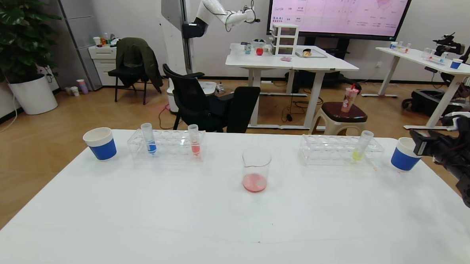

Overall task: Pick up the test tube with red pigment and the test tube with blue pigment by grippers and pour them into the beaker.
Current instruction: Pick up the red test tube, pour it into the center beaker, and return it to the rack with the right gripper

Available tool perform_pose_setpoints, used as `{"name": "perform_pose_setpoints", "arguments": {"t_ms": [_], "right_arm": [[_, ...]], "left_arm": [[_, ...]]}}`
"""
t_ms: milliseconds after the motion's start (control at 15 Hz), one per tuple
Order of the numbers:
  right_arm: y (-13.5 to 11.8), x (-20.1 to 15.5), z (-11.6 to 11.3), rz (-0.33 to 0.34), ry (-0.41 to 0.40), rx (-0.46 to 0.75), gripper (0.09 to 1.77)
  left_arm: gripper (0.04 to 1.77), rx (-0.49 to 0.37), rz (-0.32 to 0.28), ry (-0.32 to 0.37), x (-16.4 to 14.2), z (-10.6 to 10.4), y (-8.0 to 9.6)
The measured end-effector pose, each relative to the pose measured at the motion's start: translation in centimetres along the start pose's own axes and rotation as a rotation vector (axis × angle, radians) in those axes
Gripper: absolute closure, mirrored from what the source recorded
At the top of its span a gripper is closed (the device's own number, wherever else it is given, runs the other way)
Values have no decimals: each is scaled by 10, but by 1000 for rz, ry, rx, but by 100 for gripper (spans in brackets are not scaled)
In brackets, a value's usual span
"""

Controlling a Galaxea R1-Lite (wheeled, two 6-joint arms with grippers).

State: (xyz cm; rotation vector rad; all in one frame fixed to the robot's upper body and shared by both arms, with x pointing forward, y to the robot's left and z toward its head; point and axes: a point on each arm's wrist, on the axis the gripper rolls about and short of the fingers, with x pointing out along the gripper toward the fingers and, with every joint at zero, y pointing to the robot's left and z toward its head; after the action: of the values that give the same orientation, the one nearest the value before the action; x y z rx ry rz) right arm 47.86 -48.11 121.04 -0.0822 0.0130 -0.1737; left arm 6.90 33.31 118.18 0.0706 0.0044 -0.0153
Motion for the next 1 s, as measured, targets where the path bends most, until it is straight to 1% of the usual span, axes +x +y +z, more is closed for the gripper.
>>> {"name": "perform_pose_setpoints", "arguments": {"t_ms": [67,133,200,400,533,667,800,1000], "right_arm": [[2,0,-1,3,-1,-1,60],[2,0,-2,4,1,0,30],[3,0,-1,5,-1,-1,13],[6,1,3,13,-11,-2,12],[15,0,16,33,-42,-2,12],[34,-5,40,77,-96,23,12],[59,-16,69,136,-159,35,12],[88,-52,109,216,-237,41,12]], "left_arm": [[6,0,0,0,0,0,0],[6,0,0,0,0,0,0],[6,0,0,0,0,0,0],[6,0,0,0,0,0,0],[6,0,0,0,0,0,0],[6,0,0,0,0,0,0],[6,0,0,0,0,0,0],[6,0,-1,0,0,0,0]]}}
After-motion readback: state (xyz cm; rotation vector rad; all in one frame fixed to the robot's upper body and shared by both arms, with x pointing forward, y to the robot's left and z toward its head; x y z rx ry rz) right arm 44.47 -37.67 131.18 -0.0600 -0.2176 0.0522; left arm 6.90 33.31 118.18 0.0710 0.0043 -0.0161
